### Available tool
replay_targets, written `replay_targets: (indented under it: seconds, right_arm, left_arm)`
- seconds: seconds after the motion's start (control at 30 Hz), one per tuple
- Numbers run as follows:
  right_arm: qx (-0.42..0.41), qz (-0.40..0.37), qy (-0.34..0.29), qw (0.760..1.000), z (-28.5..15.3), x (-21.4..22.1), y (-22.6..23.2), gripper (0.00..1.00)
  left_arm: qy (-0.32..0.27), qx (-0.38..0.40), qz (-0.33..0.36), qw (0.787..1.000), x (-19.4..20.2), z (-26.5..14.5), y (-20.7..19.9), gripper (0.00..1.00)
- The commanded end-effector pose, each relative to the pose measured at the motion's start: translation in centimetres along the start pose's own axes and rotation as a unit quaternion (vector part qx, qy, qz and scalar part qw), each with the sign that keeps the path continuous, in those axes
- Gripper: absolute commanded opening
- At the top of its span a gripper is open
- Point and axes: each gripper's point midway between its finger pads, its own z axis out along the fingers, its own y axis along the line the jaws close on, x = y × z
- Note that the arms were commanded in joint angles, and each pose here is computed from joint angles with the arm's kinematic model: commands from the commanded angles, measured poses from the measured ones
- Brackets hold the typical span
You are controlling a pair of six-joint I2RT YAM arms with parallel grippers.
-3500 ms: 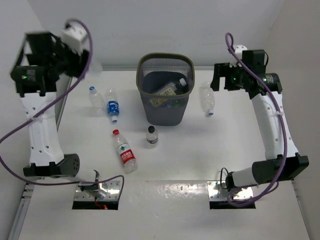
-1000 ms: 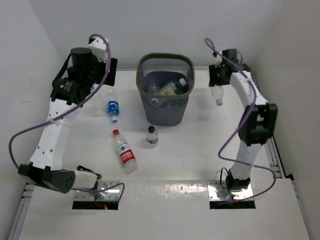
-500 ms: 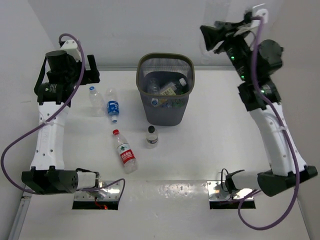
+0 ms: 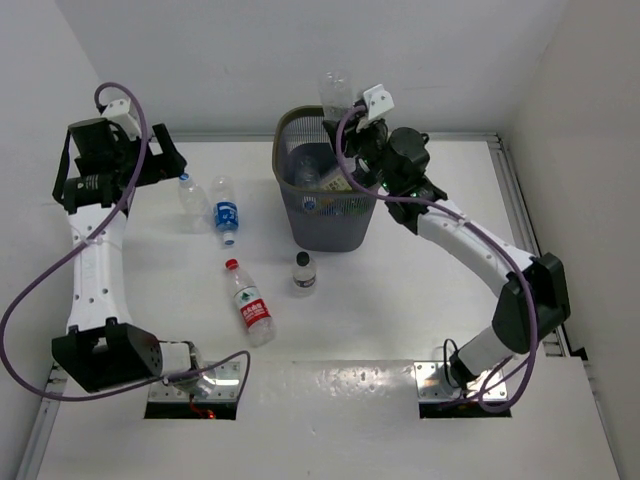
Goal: Put the plastic bottles in the bin
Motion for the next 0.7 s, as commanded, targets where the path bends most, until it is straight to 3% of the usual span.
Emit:
replay_targets:
  seconds: [0.0,0.03,0.13,0.17,0.23,0.27,0.33,0.67]
  right_arm:
    - [0.039,-0.012,-0.133,0.99,-1.8,-8.6,-1.7,0.11]
    - [0.042,-0.012,-0.115,0.992,-2.1,-6.8,-1.7,0.13]
    - [0.043,-0.014,-0.087,0.995,-3.3,-4.4,-1.6,0.33]
    - [0.041,-0.013,-0.089,0.995,-3.9,-4.7,-1.6,0.54]
    - [0.034,-0.006,-0.068,0.997,-4.5,-3.4,-1.2,0.71]
    - [0.031,-0.001,-0.07,0.997,-4.7,-3.7,-1.1,0.86]
    - [0.027,0.01,-0.056,0.998,-4.8,-3.3,-1.0,0.97]
    - [0.017,0.045,-0.049,0.998,-4.4,-6.0,-1.1,0.99]
  left_arm:
    - [-0.022,0.004,-0.005,1.0,-1.1,0.1,1.0,1.0]
    - [-0.022,0.004,0.0,1.0,-1.1,0.1,1.0,1.0]
    - [-0.01,-0.006,-0.003,1.0,-0.4,0.7,2.8,1.0]
    - [-0.004,-0.004,-0.007,1.0,-0.1,1.1,3.1,1.0]
    - [0.001,-0.004,-0.002,1.0,0.1,1.3,3.7,1.0]
    - [0.005,0.0,-0.004,1.0,0.3,1.3,3.5,1.0]
    - [0.016,0.005,0.004,1.0,0.8,2.0,4.0,1.0]
    - [0.043,-0.001,0.056,0.997,3.8,3.9,5.7,1.0]
